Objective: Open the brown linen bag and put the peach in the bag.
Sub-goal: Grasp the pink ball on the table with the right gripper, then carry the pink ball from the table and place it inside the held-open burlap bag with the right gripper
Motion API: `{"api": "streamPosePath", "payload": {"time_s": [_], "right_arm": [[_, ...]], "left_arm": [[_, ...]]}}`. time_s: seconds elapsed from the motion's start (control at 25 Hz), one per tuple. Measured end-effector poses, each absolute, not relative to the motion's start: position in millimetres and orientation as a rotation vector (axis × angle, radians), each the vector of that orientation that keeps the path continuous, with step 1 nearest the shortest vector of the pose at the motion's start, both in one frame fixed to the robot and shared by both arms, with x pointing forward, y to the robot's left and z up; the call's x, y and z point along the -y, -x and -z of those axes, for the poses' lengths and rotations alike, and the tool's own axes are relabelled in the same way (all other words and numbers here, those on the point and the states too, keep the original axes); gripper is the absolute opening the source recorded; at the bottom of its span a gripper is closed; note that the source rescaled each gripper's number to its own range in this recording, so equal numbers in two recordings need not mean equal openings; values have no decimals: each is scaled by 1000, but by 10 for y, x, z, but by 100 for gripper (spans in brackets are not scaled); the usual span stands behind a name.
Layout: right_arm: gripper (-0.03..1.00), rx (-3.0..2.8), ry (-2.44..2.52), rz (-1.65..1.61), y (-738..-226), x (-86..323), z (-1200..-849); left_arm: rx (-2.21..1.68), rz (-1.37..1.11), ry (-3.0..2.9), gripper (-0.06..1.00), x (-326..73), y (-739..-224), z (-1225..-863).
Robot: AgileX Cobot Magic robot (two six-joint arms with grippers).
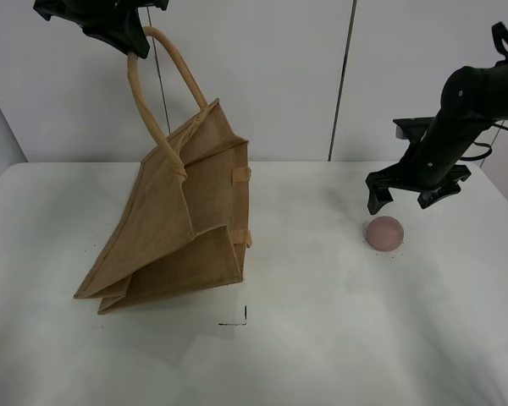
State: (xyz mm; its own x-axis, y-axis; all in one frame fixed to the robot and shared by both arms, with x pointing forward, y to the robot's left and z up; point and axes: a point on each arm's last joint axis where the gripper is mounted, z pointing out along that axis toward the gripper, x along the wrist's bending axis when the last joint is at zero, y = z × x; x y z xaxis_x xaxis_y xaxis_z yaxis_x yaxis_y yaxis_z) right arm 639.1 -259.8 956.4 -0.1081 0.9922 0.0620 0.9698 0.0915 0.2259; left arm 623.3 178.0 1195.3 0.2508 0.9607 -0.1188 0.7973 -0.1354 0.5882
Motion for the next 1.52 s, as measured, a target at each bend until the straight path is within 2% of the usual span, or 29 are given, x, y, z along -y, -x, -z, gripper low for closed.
{"api": "streamPosePath", "payload": {"time_s": [0.4,0.48,0.52,0.6,0.68,0.72,0.8,0.88,1.0,1.24,1.4,1.52], "right_arm": [[100,-2261,-2065,-246,-6533,2594,-8871],[93,-2245,-2056,-270,-6558,2593,-8850],[86,-2236,-2052,-285,-6570,2591,-8853],[61,-2231,-2054,-294,-6575,2588,-8855],[24,-2234,-2062,-291,-6570,2585,-8868],[10,-2239,-2061,-290,-6568,2584,-8884],[0,-2259,-2056,-277,-6568,2582,-8919],[0,-2286,-2045,-269,-6585,2575,-8968],[0,-2328,-2028,-322,-6652,2531,-9223],[0,-2324,-1910,-742,-6882,2332,-10180],[0,-2326,-1748,-922,-6939,2024,-10642],[0,-2375,-1619,-998,-6872,1620,-10803]], "left_arm": [[-1593,-390,-1981,0,-1780,-6233,-11953],[-1593,-389,-1981,0,-1780,-6233,-11953],[-1593,-389,-1981,0,-1780,-6233,-11953],[-1593,-389,-1981,0,-1780,-6233,-11953],[-1593,-389,-1981,0,-1780,-6233,-11953],[-1593,-389,-1981,0,-1780,-6233,-11953],[-1593,-389,-1981,0,-1780,-6233,-11953],[-1590,-381,-1980,0,-1773,-6231,-11953],[-1573,-356,-1982,0,-1753,-6224,-11955],[-1554,-345,-1987,0,-1742,-6214,-11964],[-1528,-361,-1997,0,-1752,-6180,-12011],[-1523,-382,-1998,0,-1770,-6160,-12043]]}}
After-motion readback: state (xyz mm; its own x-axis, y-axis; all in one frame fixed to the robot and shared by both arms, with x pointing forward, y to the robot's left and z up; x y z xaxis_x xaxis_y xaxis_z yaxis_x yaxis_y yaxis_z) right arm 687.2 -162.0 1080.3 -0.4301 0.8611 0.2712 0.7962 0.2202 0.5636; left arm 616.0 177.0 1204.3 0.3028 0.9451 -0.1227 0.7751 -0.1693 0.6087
